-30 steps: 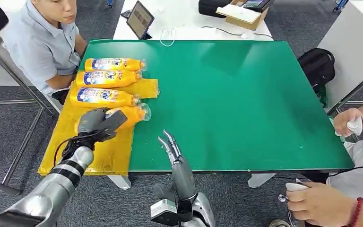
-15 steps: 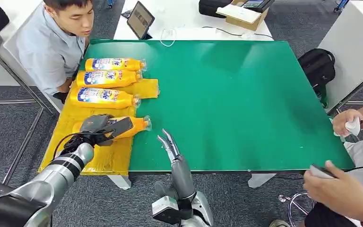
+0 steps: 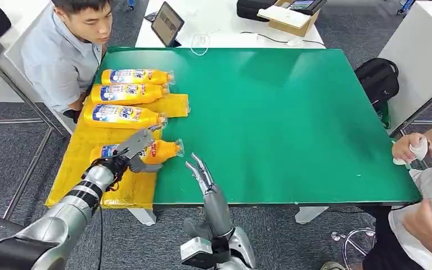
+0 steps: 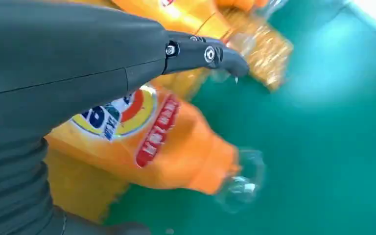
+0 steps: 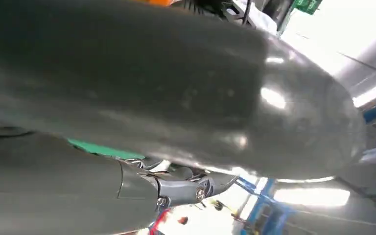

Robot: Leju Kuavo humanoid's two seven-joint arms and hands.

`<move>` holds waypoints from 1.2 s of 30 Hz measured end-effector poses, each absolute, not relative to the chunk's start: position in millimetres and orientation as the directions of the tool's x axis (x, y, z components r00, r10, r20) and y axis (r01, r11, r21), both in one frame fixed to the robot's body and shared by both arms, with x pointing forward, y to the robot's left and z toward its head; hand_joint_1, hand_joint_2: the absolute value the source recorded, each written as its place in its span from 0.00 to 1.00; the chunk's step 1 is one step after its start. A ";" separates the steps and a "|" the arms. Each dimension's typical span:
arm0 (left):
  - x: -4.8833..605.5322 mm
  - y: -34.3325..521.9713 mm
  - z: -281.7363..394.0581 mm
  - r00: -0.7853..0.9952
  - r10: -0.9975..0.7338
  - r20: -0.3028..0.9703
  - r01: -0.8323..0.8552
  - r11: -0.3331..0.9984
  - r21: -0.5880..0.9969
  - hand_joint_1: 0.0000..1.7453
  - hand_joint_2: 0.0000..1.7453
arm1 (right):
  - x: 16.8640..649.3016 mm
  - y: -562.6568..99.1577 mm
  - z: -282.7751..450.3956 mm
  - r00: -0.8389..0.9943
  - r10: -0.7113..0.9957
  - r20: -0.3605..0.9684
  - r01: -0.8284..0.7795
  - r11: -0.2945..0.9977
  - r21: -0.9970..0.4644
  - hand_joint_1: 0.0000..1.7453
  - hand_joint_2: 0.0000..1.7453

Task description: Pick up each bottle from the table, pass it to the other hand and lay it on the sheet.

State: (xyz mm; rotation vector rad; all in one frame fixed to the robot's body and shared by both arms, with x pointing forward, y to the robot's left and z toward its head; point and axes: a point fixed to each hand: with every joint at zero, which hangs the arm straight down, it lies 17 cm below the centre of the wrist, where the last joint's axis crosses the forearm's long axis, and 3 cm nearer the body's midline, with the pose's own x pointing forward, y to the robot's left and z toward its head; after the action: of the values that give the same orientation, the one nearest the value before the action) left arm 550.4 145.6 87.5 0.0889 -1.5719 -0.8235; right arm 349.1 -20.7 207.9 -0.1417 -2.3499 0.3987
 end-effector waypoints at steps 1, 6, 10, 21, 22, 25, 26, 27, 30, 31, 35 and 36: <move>550.8 143.4 96.7 -0.216 -0.467 0.858 0.387 0.765 0.514 0.00 1.00 | 348.0 -21.8 211.7 -0.730 0.219 0.648 -0.003 0.946 -0.324 0.00 0.00; 552.4 146.5 150.3 -0.286 -0.255 0.924 0.257 0.908 0.330 0.00 1.00 | 346.9 -37.4 237.9 -0.738 0.207 0.643 0.057 0.968 -0.246 0.00 1.00; 544.4 164.1 188.5 -0.397 -0.202 0.895 0.101 0.960 0.261 0.00 1.00 | 347.5 -49.2 251.2 -0.738 0.199 0.645 0.093 0.977 -0.194 0.00 1.00; 475.5 179.2 233.7 -0.523 0.040 0.851 -0.015 0.998 -0.056 0.00 1.00 | 362.4 -109.6 263.1 -0.690 0.313 0.653 0.292 0.945 -0.145 0.00 1.00; 467.8 176.2 234.6 -0.538 0.023 0.843 -0.039 0.998 -0.053 0.00 1.00 | 363.2 -120.0 268.1 -0.686 0.350 0.638 0.334 0.930 -0.151 0.00 1.00; 451.8 166.5 231.6 -0.543 0.040 0.839 -0.064 0.994 -0.090 0.00 1.00 | 365.4 -154.4 278.4 -0.656 0.410 0.634 0.436 0.891 -0.125 0.00 1.00; 448.0 162.4 231.4 -0.542 0.052 0.839 -0.062 0.993 -0.102 0.00 1.00 | 365.8 -166.0 280.8 -0.644 0.424 0.637 0.466 0.877 -0.113 0.00 1.00; 445.2 159.5 230.9 -0.541 0.062 0.839 -0.059 0.992 -0.111 0.00 1.00 | 365.7 -174.4 281.8 -0.634 0.435 0.639 0.488 0.867 -0.106 0.00 1.00; 440.6 155.4 231.8 -0.538 0.102 0.837 -0.052 0.987 -0.153 0.00 1.00 | 363.5 -192.2 284.2 -0.613 0.464 0.640 0.534 0.840 -0.098 0.00 1.00; 437.5 156.6 231.9 -0.546 0.107 0.831 -0.072 0.982 -0.174 0.00 1.00 | 361.8 -204.6 286.7 -0.600 0.486 0.635 0.564 0.820 -0.095 0.00 1.00; 424.1 167.1 227.4 -0.565 0.020 0.825 -0.207 0.964 -0.165 0.00 1.00 | 357.3 -257.2 284.9 -0.530 0.547 0.648 0.668 0.740 -0.077 0.00 1.00; 423.1 167.7 226.1 -0.562 0.014 0.827 -0.220 0.962 -0.165 0.00 1.00 | 356.3 -262.5 282.9 -0.520 0.552 0.652 0.678 0.731 -0.079 0.00 1.00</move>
State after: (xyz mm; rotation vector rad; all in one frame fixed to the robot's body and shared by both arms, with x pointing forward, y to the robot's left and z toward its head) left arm 423.1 167.7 226.1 0.1446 -2.1489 0.3084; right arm 356.3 -262.5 282.9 -0.9242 -2.2578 -0.2424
